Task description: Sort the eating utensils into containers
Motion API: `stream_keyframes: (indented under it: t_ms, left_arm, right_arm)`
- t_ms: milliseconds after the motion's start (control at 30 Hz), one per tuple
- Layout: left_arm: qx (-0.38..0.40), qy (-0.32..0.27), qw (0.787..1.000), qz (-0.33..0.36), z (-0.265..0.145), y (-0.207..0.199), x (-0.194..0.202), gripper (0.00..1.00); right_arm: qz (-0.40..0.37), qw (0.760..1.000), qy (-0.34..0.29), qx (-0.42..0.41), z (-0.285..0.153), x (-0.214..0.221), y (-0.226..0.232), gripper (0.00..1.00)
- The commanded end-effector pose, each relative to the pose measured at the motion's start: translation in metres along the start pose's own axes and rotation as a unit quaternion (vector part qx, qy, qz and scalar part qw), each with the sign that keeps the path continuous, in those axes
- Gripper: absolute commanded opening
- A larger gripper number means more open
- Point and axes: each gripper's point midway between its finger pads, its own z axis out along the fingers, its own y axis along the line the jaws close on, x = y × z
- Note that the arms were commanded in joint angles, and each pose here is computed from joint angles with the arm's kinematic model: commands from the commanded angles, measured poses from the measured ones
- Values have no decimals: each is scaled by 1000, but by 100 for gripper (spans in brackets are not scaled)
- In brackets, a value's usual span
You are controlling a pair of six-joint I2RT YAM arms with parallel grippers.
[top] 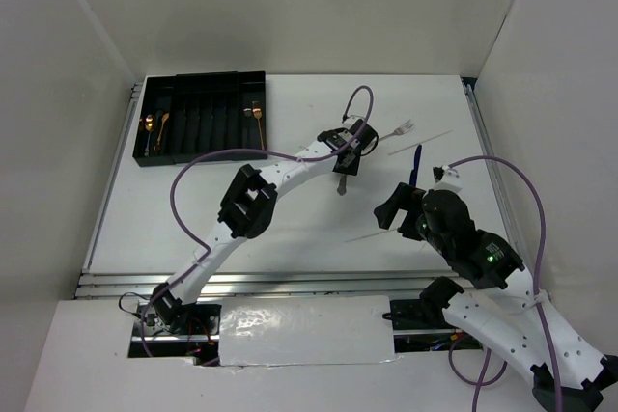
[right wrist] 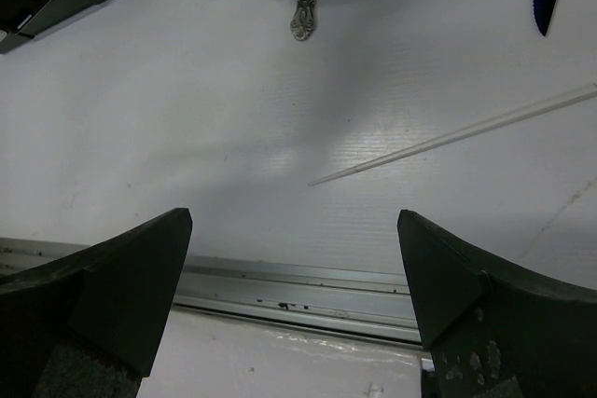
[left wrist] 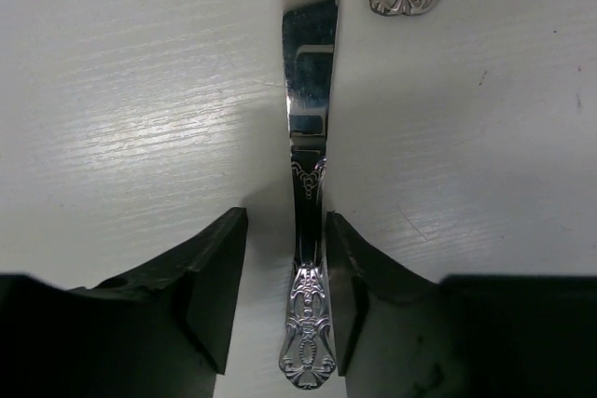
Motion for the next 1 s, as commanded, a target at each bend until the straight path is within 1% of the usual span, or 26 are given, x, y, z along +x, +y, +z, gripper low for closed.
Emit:
stream_keyframes:
  t_ms: [0,33,67,133,233,267,333,367,400,433,500,533,567,600,633,667,700,733,767,833,967]
  left_arm:
    - [-37,46,998,20,20,19,34,49]
    - [-39,48,998,21,20,20,35,49]
    - [-42,51,998,24,20,21,37,45]
    - [-46,55,997,25,19,24,40,42]
    - [-49,55,997,31,16,27,39,33]
    - [-50,55,997,31,15,27,39,25]
    - [-53,54,997,35,11,30,38,17]
    - [-54,51,997,36,9,31,36,8]
    - [-58,54,996,39,8,35,38,4]
    - [-55,46,997,38,-1,35,31,1]
    - [-60,46,996,44,-5,40,32,0]
    - [-50,29,997,55,-18,40,18,0]
    - [-52,22,997,59,-22,43,14,0]
    - [-58,25,996,69,-24,51,18,0]
    - [-52,8,996,74,-39,55,3,0]
    - [-48,0,996,77,-44,58,-2,0]
    - [-49,6,995,86,-48,65,1,0]
    - [-46,-6,995,91,-62,69,-9,0]
    - [-50,1,994,94,-64,77,-6,0]
    - [-45,-4,995,94,-79,84,-13,0]
    - [-26,-6,993,115,-92,84,-15,0]
  right_arm:
    - [3,1000,-8,-11,-1,-4,6,100]
    - [3,1000,-10,-12,-1,-5,7,100]
    - [3,1000,-11,-14,-1,-6,8,100]
    - [3,1000,-11,-14,0,-6,8,100]
    - [2,1000,-10,-20,0,-7,12,100]
    - [4,1000,-11,-21,0,-7,13,100]
    - [3,1000,-12,-21,0,-8,13,100]
    - [3,1000,-12,-21,0,-9,13,100]
    - [1,1000,-11,-21,0,-8,13,100]
    - [1,1000,-13,-22,-1,-9,13,100]
    - [0,1000,-15,-21,-1,-11,14,100]
    - [-1,1000,-15,-21,-1,-11,14,100]
    - [-2,1000,-15,-23,-2,-12,16,100]
    - [-4,1000,-17,-22,-1,-13,15,100]
    - [-5,1000,-17,-22,-1,-13,15,100]
    - [-6,1000,-16,-21,0,-13,16,100]
    - [-7,1000,-17,-23,-1,-14,17,100]
    - [-8,1000,-17,-23,0,-14,17,100]
    - [-6,999,-20,-26,0,-15,18,100]
    - [-6,999,-19,-28,2,-13,19,100]
    - [-9,999,-12,-34,5,-11,23,100]
